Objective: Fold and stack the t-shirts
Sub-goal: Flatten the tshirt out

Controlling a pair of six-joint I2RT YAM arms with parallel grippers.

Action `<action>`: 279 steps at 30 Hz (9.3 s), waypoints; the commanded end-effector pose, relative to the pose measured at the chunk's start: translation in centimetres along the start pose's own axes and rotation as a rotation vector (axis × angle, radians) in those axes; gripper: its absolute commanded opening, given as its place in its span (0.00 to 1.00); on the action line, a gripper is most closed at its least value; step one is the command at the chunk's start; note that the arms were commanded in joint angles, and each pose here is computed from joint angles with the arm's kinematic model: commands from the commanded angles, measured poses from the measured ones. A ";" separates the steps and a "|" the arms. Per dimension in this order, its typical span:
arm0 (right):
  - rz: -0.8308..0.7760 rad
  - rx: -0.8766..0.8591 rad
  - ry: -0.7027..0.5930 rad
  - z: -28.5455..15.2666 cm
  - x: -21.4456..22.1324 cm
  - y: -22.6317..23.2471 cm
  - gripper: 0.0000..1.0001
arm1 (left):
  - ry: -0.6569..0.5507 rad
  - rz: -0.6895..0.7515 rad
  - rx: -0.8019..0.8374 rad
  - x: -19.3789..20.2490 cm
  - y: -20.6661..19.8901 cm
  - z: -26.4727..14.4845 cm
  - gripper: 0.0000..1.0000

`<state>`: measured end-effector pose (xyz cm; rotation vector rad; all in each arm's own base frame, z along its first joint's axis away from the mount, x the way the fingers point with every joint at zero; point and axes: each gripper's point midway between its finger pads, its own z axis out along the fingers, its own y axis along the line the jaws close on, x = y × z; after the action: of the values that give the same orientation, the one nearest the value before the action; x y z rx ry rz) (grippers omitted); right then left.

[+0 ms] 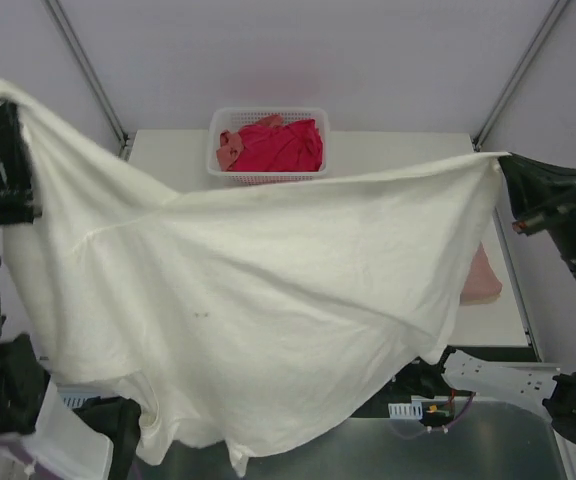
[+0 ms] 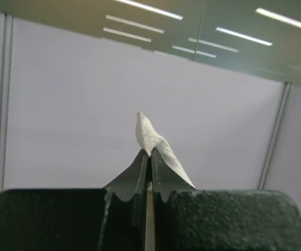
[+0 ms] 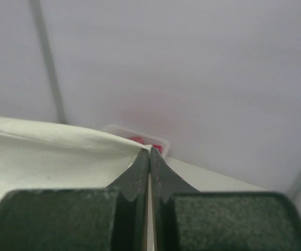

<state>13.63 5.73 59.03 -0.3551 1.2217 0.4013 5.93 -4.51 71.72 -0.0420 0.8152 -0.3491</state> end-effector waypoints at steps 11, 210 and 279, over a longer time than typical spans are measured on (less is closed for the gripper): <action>-0.092 0.371 0.934 14.4 38.3 -6.0 0.01 | 0.983 -0.032 0.019 50.9 21.1 5.4 0.33; 0.378 -0.918 1.164 8.4 58.6 42.9 0.97 | 1.566 -0.608 -1.266 59.5 21.8 -37.4 0.99; 0.293 0.072 1.234 1.6 53.1 11.1 0.97 | 1.589 -0.240 -1.147 59.9 19.4 -25.5 0.99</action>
<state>23.26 19.70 7.37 -0.3398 2.5250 0.3147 27.02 -1.54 10.41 -1.2167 2.3942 0.0861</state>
